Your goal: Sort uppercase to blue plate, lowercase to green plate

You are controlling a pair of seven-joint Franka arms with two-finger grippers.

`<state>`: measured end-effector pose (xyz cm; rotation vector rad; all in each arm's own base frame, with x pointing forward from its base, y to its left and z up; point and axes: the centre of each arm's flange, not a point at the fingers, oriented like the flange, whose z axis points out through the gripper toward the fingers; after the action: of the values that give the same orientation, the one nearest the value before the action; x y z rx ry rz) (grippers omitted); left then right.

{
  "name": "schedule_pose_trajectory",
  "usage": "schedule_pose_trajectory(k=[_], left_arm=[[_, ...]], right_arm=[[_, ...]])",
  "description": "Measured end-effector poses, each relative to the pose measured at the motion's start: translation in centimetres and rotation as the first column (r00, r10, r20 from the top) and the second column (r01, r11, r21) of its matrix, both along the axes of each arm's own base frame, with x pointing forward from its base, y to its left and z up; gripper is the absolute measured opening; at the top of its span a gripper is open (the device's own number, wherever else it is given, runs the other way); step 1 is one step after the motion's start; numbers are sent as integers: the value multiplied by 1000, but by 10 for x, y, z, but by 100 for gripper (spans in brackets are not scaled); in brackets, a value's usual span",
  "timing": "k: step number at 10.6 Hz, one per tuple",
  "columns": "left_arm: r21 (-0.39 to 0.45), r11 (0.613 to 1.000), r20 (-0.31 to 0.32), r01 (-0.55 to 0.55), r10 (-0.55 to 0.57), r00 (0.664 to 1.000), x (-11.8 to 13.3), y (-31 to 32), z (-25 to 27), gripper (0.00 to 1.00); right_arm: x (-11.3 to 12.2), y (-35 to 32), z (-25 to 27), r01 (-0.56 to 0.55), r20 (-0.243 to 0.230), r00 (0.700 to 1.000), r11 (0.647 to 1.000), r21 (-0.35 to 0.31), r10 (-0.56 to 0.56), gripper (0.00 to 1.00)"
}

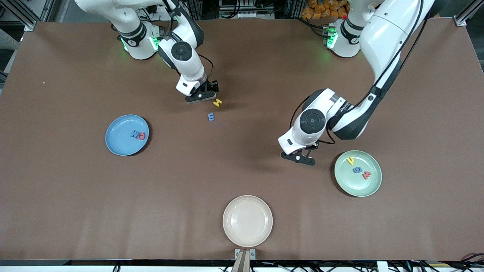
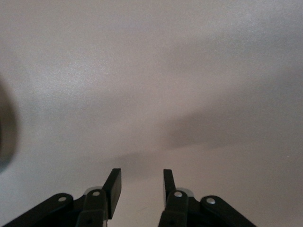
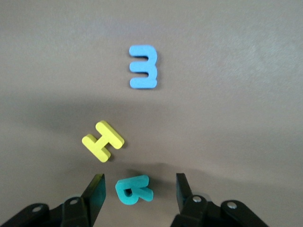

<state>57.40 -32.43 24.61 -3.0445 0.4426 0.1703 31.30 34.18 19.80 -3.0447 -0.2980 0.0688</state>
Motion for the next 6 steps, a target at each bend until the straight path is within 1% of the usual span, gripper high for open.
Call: schedule_pose_trajectory(k=[3,6], left_arm=[[2,1000,-6,-2,2,1000,0,1,-4,44],[4,1000,-8,-5,5,1000,1,3,-6,44]], right_arm=[[-9,5,-7,-20,-1,1000,1000,5,20,69],[-11,6,-13,-22,-1,1000,1000,11,22,69]])
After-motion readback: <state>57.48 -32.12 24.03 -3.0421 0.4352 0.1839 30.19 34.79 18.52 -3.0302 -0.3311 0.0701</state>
